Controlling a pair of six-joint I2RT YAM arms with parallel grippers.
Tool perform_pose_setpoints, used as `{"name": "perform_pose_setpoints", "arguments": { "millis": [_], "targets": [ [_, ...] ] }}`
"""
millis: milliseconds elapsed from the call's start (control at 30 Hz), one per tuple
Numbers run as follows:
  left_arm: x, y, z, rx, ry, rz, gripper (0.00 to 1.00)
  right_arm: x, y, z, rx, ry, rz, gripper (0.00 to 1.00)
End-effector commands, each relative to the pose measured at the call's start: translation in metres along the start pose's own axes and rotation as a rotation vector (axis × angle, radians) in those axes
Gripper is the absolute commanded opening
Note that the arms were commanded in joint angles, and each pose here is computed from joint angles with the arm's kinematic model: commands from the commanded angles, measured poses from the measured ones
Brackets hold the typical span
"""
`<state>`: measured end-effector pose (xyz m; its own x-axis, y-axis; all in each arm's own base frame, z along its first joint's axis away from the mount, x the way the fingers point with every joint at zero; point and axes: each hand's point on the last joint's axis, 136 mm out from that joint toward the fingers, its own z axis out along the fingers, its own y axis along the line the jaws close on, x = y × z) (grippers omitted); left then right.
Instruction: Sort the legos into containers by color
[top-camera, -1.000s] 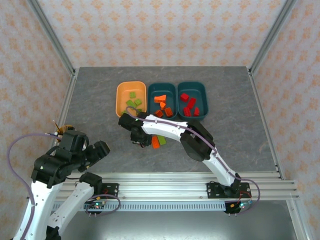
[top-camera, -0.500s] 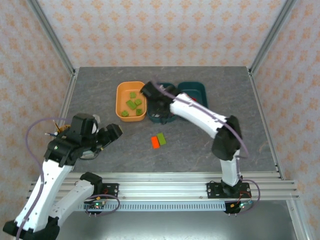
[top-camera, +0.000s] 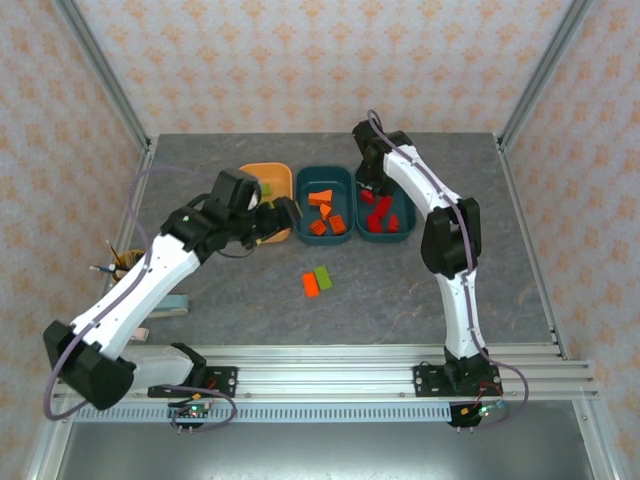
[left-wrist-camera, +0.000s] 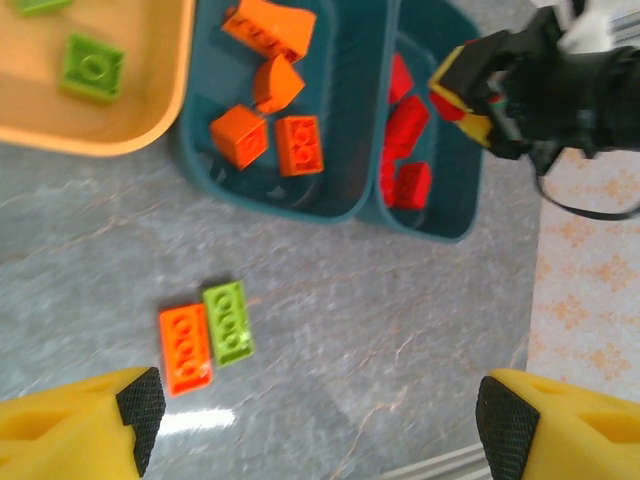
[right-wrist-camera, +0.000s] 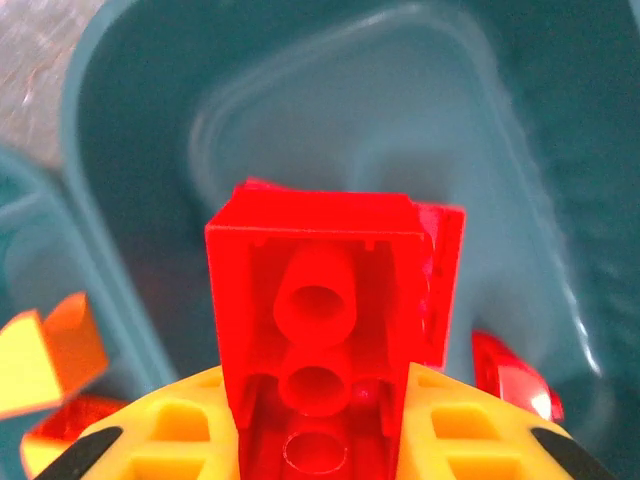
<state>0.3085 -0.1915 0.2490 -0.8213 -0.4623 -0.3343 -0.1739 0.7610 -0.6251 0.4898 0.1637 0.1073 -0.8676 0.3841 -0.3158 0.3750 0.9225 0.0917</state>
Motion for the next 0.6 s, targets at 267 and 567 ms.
{"name": "perform_pose_setpoints", "arguments": {
  "millis": [267,567],
  "targets": [
    [-0.042,-0.046,0.035,0.031,-0.061,0.083,0.85,-0.036,-0.014,0.049,0.000,0.044,0.057,0.26],
    [-0.034,-0.034,0.042,-0.023,-0.042,0.081,0.85,-0.039,-0.021,0.052,-0.006,0.067,0.070,0.48]
  ]
}}
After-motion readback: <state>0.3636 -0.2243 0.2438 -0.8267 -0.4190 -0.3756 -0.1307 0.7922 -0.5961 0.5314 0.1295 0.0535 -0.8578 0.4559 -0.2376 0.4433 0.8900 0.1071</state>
